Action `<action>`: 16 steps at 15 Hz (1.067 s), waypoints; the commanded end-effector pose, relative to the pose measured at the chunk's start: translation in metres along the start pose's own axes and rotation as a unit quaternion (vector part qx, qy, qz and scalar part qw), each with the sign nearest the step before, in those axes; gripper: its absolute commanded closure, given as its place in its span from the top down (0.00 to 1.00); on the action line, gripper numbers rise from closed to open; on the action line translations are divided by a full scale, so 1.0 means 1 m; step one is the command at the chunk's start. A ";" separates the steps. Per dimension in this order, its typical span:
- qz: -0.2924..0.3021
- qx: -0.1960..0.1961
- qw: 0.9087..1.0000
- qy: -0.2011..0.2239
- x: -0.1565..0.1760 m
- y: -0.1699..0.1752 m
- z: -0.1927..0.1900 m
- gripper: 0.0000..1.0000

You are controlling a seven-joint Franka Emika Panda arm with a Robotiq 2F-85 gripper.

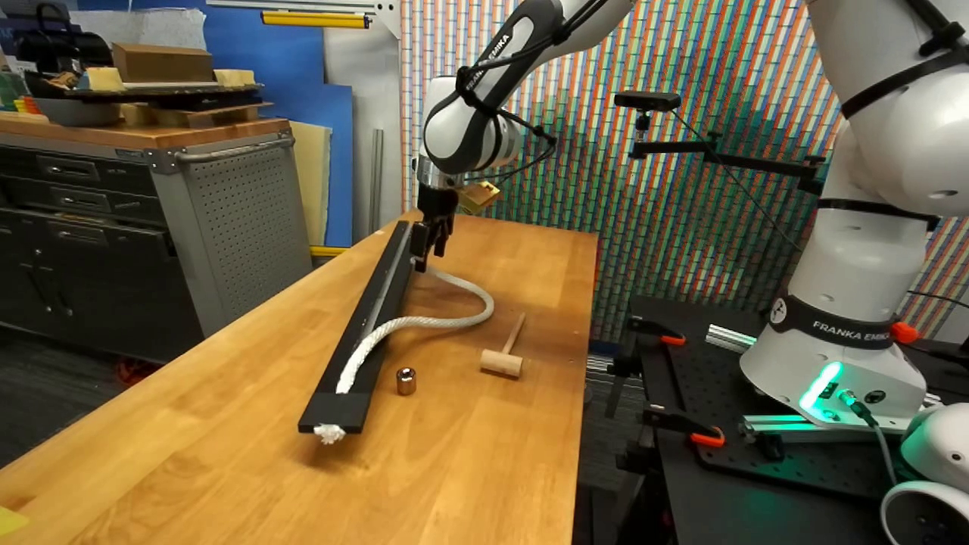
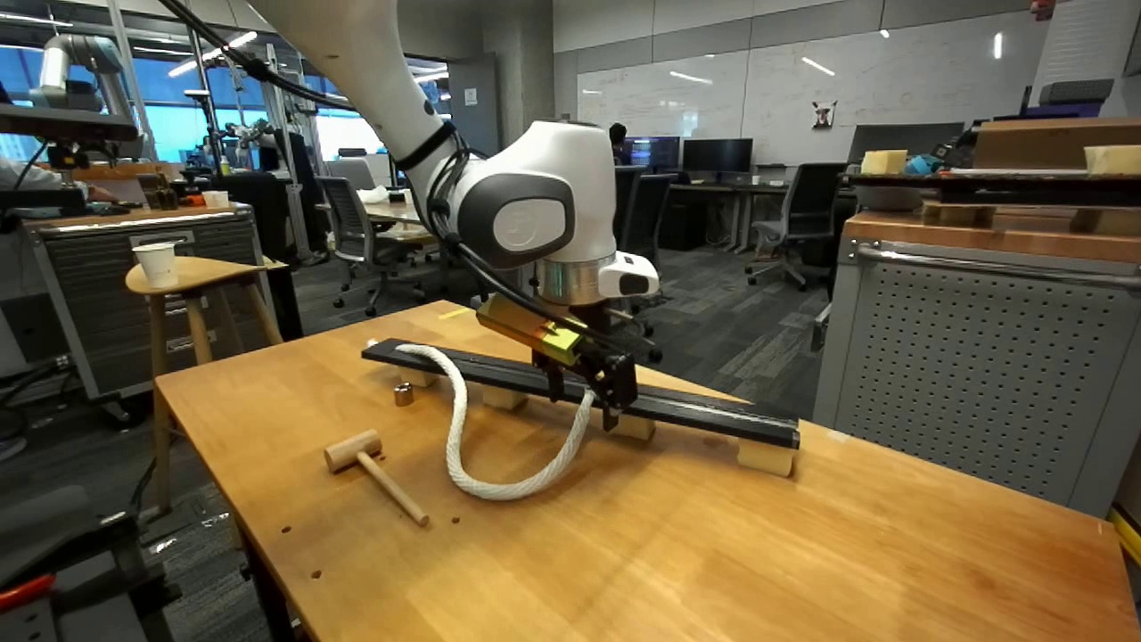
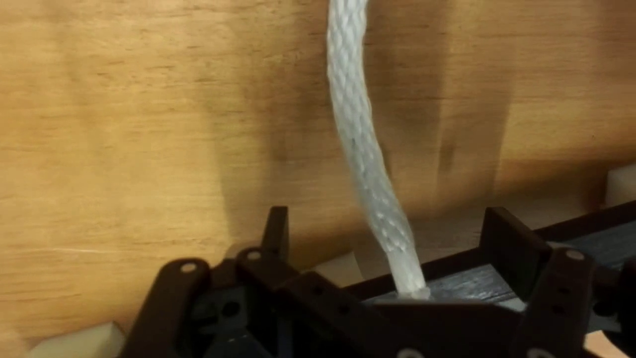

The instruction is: Lay the rope on top of the black board

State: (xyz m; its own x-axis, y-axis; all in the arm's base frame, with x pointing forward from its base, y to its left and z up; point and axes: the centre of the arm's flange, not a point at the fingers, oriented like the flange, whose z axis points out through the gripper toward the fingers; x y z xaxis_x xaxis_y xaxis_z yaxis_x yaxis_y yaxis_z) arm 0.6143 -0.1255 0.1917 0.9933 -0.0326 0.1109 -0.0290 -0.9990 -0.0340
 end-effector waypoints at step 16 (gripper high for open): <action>0.093 0.010 0.995 -0.023 0.019 0.021 -0.010 0.03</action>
State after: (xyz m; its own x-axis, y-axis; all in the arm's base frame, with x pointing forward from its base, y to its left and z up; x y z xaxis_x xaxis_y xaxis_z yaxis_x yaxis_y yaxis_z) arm 0.6155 -0.1423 0.1884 0.9911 -0.1171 0.0633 -0.1143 -0.9924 -0.0464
